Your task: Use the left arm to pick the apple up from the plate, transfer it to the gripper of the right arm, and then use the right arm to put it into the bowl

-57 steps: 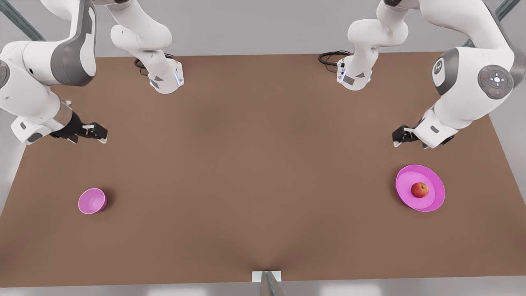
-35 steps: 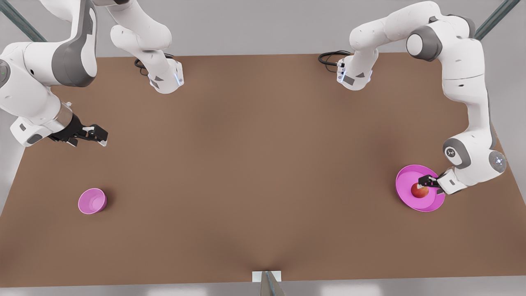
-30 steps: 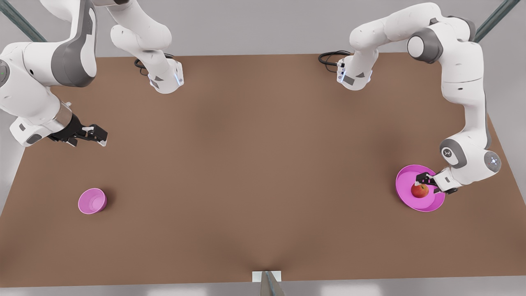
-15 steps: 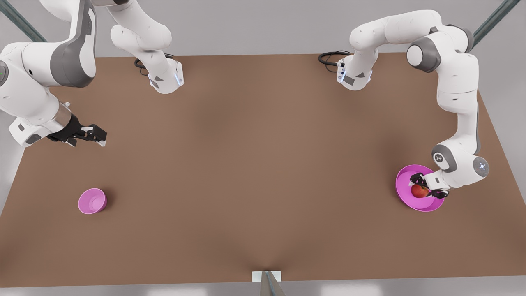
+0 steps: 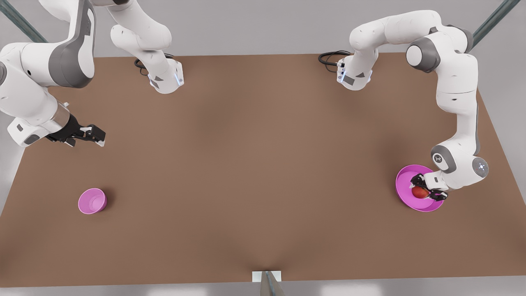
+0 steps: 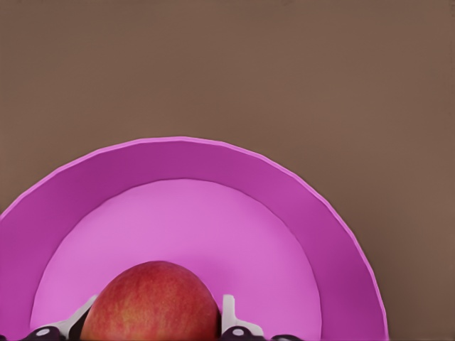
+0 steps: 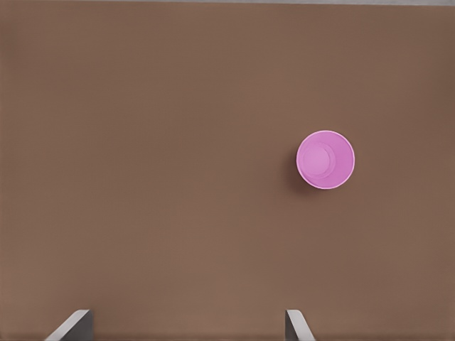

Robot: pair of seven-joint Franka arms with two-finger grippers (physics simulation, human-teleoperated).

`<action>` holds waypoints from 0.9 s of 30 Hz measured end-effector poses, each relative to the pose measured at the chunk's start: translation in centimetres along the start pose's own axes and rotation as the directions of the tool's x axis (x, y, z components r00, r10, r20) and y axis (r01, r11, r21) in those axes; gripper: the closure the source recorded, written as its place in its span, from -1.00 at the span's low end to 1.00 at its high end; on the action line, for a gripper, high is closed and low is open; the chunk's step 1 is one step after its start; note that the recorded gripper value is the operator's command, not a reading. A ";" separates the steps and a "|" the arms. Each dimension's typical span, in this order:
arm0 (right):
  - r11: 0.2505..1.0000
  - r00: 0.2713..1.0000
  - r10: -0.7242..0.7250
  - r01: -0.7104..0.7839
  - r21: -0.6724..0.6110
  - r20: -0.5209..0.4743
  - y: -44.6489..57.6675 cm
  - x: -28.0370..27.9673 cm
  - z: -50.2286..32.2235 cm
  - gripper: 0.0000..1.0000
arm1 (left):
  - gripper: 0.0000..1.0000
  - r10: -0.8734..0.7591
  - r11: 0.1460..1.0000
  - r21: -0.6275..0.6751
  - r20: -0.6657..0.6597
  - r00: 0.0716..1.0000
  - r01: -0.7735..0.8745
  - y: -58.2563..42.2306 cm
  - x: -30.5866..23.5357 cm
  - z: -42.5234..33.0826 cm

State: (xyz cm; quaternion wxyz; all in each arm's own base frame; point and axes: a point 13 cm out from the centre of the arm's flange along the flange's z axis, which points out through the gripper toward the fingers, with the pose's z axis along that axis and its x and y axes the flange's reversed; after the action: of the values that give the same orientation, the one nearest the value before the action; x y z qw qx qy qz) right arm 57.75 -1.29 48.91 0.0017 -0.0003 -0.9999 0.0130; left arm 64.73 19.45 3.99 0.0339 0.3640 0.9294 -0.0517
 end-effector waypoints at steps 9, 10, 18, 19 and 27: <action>1.000 1.000 -0.001 0.001 0.000 -0.002 -0.1 0.0 0.0 -1.00 | -0.37 0.042 0.999 -0.019 0.004 0.999 -0.042 0.4 -0.9 -0.8; 1.000 1.000 -0.001 0.001 0.000 -0.002 -0.2 0.0 0.0 -1.00 | -0.34 0.052 0.998 -0.031 0.009 0.999 -0.051 0.6 -1.6 -1.4; 0.999 1.000 -0.014 0.013 -0.041 -0.022 1.5 -0.2 1.2 -1.00 | -0.26 0.261 0.960 -0.125 0.088 0.961 -0.249 -6.8 -21.2 -12.0; 0.996 0.999 -0.024 0.020 -0.092 -0.038 3.2 -0.4 2.0 -1.00 | -0.26 0.287 0.956 -0.099 0.124 0.950 -0.276 -10.6 -25.4 -13.3; 0.719 0.983 -0.032 -0.104 -0.687 -0.182 20.5 -3.4 5.4 -1.00 | -0.30 -0.048 0.862 0.457 0.506 0.861 -0.220 -42.9 -47.3 -14.6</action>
State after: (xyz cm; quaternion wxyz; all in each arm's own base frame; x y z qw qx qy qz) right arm 61.18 19.11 42.95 0.0922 -0.0214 -0.9273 -0.3623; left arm 69.85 -41.94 26.26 0.1807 0.3765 0.8248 -0.3811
